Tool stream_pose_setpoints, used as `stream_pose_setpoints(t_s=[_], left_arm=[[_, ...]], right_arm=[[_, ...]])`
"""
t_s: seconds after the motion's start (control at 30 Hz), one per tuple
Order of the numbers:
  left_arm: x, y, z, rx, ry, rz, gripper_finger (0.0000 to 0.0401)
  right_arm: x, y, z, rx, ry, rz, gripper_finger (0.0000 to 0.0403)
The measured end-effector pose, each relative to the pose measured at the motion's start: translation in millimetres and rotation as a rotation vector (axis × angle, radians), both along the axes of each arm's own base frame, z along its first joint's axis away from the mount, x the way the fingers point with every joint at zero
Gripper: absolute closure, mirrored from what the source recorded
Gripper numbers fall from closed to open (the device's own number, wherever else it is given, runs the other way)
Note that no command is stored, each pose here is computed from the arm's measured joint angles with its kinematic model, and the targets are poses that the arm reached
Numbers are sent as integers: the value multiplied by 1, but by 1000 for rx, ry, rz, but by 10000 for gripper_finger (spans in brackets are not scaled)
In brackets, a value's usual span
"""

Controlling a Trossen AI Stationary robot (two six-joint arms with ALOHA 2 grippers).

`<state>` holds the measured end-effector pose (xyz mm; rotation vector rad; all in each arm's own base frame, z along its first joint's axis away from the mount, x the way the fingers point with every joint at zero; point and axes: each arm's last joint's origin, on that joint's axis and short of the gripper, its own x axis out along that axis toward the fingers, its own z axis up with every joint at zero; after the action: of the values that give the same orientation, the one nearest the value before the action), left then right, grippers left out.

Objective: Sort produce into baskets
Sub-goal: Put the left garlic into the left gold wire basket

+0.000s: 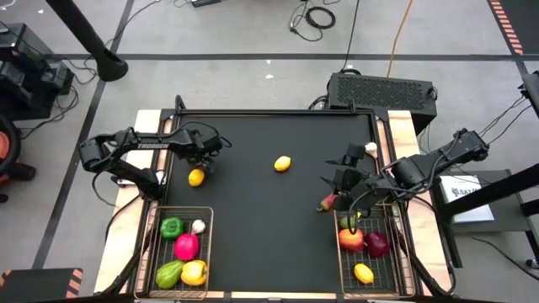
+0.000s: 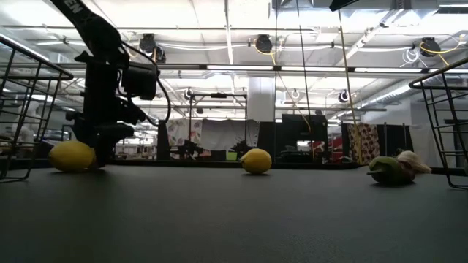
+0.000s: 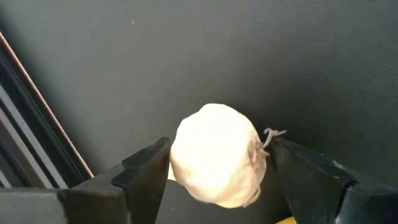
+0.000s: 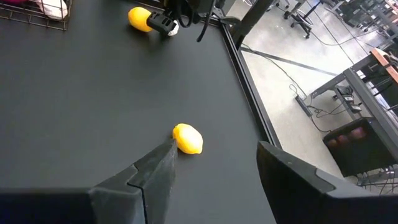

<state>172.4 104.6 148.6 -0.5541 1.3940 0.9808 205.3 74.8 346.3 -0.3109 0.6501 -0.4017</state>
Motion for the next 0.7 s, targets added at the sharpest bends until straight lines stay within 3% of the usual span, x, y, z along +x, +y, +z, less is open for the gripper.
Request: stream_pose_setpoints(t_s=[0.13, 0.33, 0.47, 0.7], left_arm=[[0, 0, 0, -1, 2, -18, 131], [1, 0, 0, 0, -2, -17, 180], [1, 0, 2, -18, 1, -18, 192], [14, -6, 39, -85, 53, -79, 185]], right_arm=[[0, 0, 0, 0, 0, 0, 190], [0, 0, 0, 0, -1, 0, 190], [0, 0, 0, 0, 0, -1, 190], [0, 0, 0, 0, 0, 0, 190]])
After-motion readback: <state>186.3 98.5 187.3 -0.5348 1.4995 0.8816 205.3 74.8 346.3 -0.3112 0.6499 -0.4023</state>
